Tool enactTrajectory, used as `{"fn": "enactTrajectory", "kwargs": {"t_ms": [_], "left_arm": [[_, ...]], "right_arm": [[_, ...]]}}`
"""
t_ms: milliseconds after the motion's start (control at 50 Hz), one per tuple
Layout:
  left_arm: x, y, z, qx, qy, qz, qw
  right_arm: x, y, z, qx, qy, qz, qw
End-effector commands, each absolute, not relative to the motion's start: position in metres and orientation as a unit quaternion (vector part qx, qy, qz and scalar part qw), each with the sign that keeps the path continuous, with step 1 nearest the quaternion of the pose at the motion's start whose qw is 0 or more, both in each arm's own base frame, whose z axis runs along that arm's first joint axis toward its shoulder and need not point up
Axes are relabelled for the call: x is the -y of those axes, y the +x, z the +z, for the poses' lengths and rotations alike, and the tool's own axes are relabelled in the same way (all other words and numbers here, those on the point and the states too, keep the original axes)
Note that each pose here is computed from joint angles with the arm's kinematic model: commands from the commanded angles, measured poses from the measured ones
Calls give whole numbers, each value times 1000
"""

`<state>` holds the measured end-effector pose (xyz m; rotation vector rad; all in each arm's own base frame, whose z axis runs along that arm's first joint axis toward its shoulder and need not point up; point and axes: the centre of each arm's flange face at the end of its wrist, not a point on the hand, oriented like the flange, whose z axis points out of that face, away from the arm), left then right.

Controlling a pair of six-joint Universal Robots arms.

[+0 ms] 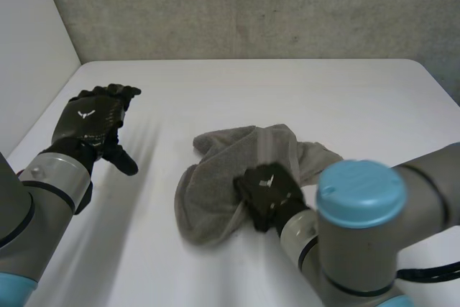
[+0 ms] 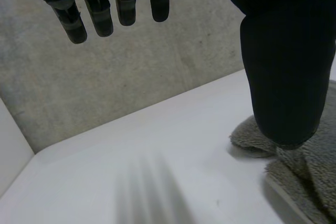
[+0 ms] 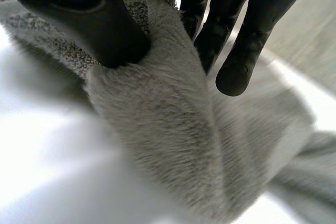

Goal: Fold the towel.

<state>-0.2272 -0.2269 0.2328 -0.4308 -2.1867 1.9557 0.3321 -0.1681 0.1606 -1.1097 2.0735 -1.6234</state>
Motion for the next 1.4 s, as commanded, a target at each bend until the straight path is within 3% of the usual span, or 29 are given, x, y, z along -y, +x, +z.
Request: {"fn": "enactTrajectory", "kwargs": {"t_ms": [20,180,560,960,1000,1020,1040,1060,1100,1120,1160,1180,1200,1220,1260,1400], "left_arm": [[215,-242,225,733,-180,644,122],[203,-266,209,735,-226,616,173],[220,-320,160,731,-273,593,199],[249,-340,149,721,-271,606,199],[248,-338,182,698,-263,633,206],[248,-338,182,698,-263,633,206],[245,-336,209,677,-256,657,212],[245,-336,210,676,-256,657,212],[235,-329,265,630,-241,704,222],[235,-329,265,630,-241,704,222],[219,-317,324,579,-223,750,230],[219,-317,324,579,-223,750,230],[210,-308,352,559,-213,767,231],[210,-308,352,559,-213,767,231],[193,-293,391,550,-210,776,225],[175,-282,415,584,-261,749,170]], "right_arm": [[194,314,201,-690,-327,-632,134],[216,296,211,-694,-295,-647,110],[234,272,225,-702,-266,-655,83],[259,249,254,-688,-230,-686,50],[258,248,266,-679,-229,-695,50],[256,248,279,-669,-230,-705,48],[254,248,292,-662,-239,-710,41],[254,248,292,-661,-239,-710,41],[248,247,315,-650,-279,-707,13],[248,247,316,-650,-279,-707,12],[244,246,325,-648,-306,-697,-9],[240,244,333,-652,-328,-684,-26],[237,241,341,-655,-343,-672,-43],[237,241,342,-655,-343,-672,-43],[229,238,362,-654,-358,-664,-56],[222,235,401,-638,-347,-685,-57]]}}
